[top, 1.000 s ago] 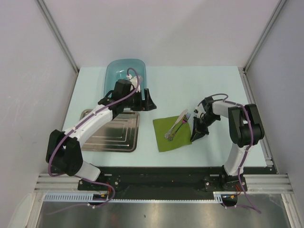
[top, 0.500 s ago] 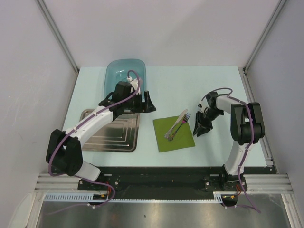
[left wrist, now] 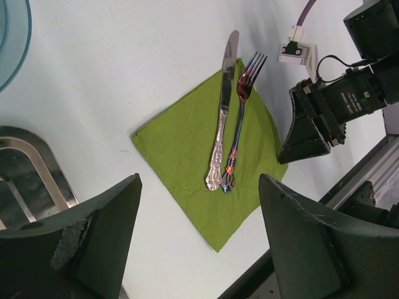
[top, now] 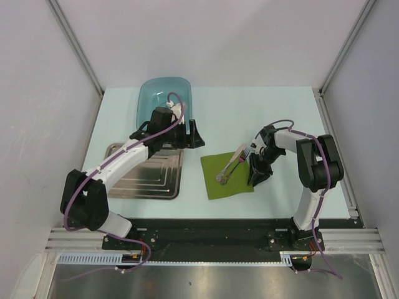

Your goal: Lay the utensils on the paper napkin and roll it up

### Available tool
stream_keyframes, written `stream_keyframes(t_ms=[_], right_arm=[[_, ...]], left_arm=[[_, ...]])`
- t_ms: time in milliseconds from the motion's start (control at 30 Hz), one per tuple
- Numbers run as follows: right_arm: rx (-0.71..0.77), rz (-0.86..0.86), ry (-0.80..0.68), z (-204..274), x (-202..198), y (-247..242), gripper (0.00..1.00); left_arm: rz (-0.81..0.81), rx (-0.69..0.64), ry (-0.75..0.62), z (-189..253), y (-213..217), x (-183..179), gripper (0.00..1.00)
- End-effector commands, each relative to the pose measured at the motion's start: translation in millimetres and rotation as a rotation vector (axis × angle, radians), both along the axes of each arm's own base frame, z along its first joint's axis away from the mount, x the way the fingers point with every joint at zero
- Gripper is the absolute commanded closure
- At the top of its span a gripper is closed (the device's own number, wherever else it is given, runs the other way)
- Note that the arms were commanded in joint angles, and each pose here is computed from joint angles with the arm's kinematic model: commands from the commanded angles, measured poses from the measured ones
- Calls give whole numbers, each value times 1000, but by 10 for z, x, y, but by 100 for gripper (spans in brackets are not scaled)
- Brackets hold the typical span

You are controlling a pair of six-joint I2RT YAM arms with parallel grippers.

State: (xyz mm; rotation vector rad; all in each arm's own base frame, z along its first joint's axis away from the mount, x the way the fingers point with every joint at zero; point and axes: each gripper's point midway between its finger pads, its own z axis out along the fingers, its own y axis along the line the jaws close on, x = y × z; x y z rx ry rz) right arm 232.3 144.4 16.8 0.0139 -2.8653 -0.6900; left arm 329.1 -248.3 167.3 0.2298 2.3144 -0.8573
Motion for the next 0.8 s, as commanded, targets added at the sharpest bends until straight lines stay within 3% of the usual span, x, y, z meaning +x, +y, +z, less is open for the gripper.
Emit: stream_keyframes(t_ms=[0,233,600,767], right_arm=[[-26,17,-47,-145,119,-5,73],[-50,5,-60,-139,187,-79,100],[-71,-31,-117,-6,343,-288,100],[-82,-34,-119,6,349,-333,100]], left_arm=[[-16,-15,-48,98,5,14,19],[-19,-14,-50,100,-2,24,19],[-34,5,-50,29,19,-4,19],[-92,71,17,-253,5,-3,20]])
